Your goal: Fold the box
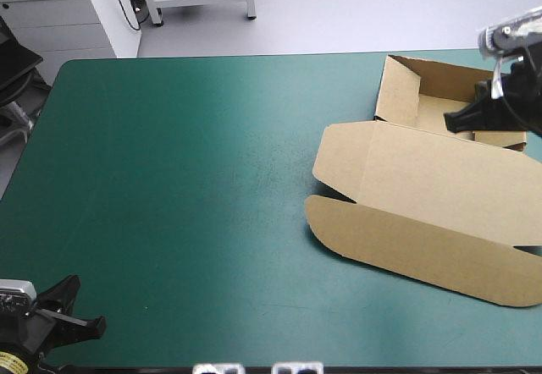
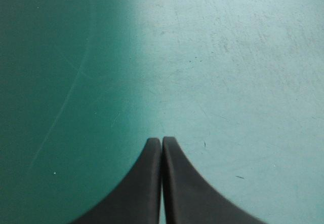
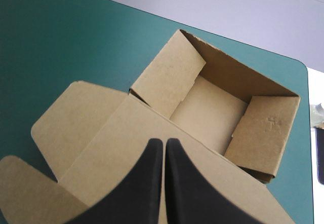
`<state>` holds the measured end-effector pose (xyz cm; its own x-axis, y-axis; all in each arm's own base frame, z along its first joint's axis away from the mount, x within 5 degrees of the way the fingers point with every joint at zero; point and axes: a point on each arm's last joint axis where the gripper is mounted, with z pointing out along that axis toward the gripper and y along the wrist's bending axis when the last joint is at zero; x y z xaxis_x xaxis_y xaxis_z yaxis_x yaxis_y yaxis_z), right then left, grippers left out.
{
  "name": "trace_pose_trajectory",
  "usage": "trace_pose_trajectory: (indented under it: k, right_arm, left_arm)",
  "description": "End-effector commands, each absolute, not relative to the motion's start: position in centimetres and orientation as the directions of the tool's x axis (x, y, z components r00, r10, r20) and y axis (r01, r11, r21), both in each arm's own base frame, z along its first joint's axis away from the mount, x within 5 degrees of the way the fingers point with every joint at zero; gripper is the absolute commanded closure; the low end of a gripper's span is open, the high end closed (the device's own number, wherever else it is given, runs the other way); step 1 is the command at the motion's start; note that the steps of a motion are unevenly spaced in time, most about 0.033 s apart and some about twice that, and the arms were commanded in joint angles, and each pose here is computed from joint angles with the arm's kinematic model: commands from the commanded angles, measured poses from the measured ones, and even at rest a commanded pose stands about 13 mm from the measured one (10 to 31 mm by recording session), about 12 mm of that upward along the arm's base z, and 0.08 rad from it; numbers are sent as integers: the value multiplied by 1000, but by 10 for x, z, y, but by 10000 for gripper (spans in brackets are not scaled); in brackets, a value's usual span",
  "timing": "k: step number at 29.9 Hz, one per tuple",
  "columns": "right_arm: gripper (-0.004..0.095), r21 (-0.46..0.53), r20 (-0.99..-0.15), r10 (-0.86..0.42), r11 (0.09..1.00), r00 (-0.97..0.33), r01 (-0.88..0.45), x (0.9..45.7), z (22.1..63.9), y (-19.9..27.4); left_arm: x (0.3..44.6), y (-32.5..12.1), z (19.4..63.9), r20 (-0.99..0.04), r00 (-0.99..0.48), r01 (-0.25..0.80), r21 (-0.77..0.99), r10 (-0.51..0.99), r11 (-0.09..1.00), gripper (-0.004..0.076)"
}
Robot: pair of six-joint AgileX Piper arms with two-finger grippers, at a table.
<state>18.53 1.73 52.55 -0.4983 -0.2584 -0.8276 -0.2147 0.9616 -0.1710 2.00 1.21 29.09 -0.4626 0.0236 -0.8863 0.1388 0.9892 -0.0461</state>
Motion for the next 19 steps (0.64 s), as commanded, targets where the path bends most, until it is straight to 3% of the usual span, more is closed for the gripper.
trace_pose_trajectory:
  k: [1, 10, 19]
  right_arm:
    - [908, -204, -855, -274, 959, -441, -199, 146, 526, 15]
    - [908, -201, -908, -255, 962, -334, -188, 72, 457, 8]
    - [908, -140, -939, -192, 971, -284, -195, 44, 360, 8]
  left_arm:
    - [23, 11, 304, -920, -392, 156, -58, 8, 986, 732]
    - [23, 10, 304, -919, -394, 157, -61, 6, 986, 732]
    - [28, 5, 295, -923, -386, 185, -84, -6, 979, 732]
